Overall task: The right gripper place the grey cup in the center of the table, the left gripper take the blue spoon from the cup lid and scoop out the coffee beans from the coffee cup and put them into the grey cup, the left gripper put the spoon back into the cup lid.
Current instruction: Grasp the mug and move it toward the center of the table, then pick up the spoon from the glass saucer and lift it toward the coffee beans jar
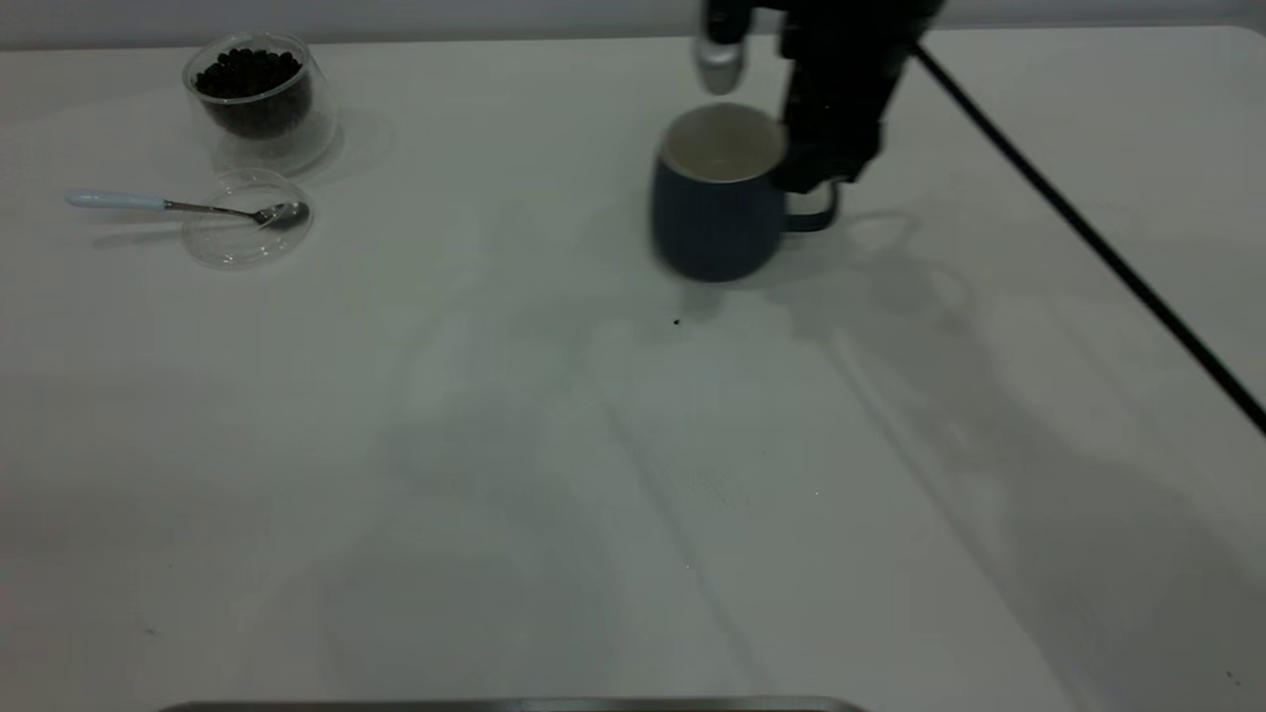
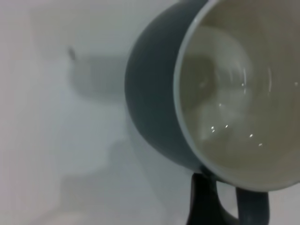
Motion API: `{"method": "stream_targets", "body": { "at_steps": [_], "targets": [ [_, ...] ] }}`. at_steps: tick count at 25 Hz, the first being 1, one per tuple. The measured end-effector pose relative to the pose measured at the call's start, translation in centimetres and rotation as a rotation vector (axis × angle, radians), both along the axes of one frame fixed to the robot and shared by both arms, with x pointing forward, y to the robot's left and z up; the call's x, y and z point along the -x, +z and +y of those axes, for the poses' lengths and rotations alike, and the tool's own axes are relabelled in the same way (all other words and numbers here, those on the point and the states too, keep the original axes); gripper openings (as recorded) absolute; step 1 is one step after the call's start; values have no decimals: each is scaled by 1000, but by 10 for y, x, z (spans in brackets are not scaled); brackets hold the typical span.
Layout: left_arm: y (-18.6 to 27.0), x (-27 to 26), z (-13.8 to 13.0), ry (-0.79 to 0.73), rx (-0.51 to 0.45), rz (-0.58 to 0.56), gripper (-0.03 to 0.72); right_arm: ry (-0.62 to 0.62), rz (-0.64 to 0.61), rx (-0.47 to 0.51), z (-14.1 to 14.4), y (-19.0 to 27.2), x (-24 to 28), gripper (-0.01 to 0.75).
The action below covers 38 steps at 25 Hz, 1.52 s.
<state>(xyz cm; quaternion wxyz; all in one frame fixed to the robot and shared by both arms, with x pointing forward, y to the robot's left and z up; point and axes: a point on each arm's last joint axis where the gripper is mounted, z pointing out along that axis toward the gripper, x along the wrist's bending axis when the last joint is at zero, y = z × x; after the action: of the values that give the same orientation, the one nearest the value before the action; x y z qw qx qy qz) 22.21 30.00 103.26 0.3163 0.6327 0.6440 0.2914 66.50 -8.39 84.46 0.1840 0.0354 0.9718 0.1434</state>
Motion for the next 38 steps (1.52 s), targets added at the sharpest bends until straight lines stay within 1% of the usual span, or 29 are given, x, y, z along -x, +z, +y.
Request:
{"method": "stream_targets", "body": {
  "at_steps": [6, 9, 12, 15, 19, 23, 25, 28, 30, 32, 33, 34, 36, 38],
  "targets": [
    [0, 0, 0, 0, 0, 0, 280, 31, -35, -79, 44, 4, 18, 459],
    [0, 0, 0, 0, 0, 0, 280, 42, -34, -100, 57, 4, 25, 459],
    [0, 0, 0, 0, 0, 0, 280, 30, -26, -114, 59, 7, 27, 459],
    [0, 0, 0, 0, 0, 0, 280, -1, -15, -143, 58, 31, 28, 459],
    [0, 0, 0, 0, 0, 0, 280, -27, -61, -194, 53, 94, 33, 459],
    [0, 0, 0, 0, 0, 0, 280, -105, -77, -270, 41, 168, 50, 459],
    [0, 0, 0, 0, 0, 0, 280, -172, -62, -314, 32, 204, 64, 459],
    [0, 0, 0, 0, 0, 0, 280, -266, -58, -351, 10, 259, 93, 459],
    [0, 0, 0, 0, 0, 0, 280, -329, -45, -345, -9, 291, 117, 459],
    [0, 0, 0, 0, 0, 0, 280, -419, -3, -322, -27, 312, 139, 459],
    [0, 0, 0, 0, 0, 0, 280, -469, 18, -295, -38, 321, 151, 459],
    [0, 0, 0, 0, 0, 0, 280, -536, 48, -282, -47, 328, 163, 459],
    [0, 0, 0, 0, 0, 0, 280, -666, 59, -302, -62, 340, 178, 459],
    [0, 0, 0, 0, 0, 0, 280, -729, 31, -319, -75, 348, 191, 459]
  ]
}}
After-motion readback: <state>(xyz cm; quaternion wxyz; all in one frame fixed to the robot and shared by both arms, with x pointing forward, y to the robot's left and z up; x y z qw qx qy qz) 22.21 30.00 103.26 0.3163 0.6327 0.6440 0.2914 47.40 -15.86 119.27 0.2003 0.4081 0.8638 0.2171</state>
